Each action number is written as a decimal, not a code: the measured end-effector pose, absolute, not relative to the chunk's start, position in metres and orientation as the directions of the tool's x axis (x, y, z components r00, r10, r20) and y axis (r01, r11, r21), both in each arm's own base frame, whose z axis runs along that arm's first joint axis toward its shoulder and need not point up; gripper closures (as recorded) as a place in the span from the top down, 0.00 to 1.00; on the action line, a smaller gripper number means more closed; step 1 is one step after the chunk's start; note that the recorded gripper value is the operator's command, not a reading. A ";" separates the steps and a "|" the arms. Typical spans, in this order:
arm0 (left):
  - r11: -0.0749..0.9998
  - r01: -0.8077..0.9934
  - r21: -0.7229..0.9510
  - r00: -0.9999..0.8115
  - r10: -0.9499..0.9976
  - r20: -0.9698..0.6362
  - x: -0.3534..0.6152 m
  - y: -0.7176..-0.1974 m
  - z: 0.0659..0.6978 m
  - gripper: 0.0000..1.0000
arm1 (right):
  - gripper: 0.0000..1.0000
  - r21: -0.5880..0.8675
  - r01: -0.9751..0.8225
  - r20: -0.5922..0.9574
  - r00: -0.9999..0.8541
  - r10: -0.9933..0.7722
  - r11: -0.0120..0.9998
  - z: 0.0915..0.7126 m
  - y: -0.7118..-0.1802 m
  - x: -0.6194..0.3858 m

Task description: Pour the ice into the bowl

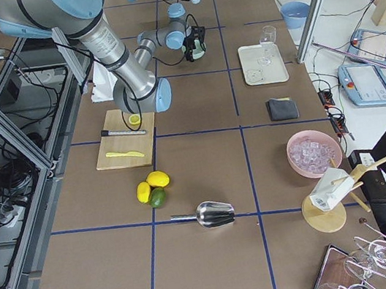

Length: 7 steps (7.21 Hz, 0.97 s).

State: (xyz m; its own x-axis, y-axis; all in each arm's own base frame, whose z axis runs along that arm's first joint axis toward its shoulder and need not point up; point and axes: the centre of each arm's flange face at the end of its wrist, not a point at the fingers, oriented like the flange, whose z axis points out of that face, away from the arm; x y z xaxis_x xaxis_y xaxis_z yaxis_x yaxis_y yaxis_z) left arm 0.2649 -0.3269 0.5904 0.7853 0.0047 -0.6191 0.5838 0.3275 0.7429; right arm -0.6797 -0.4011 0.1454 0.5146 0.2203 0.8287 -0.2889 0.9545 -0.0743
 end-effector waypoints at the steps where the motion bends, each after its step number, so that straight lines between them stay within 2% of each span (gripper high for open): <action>1: 0.330 0.578 0.746 0.790 0.003 -0.613 0.267 -0.327 0.595 0.00 | 0.00 -0.082 -0.295 0.833 0.504 0.228 0.952 0.148 -0.402 -0.684; 7: 0.341 0.605 0.719 0.771 -0.028 -0.636 0.294 -0.332 0.625 0.00 | 0.00 -0.088 -0.299 0.850 0.474 0.228 0.950 0.137 -0.407 -0.676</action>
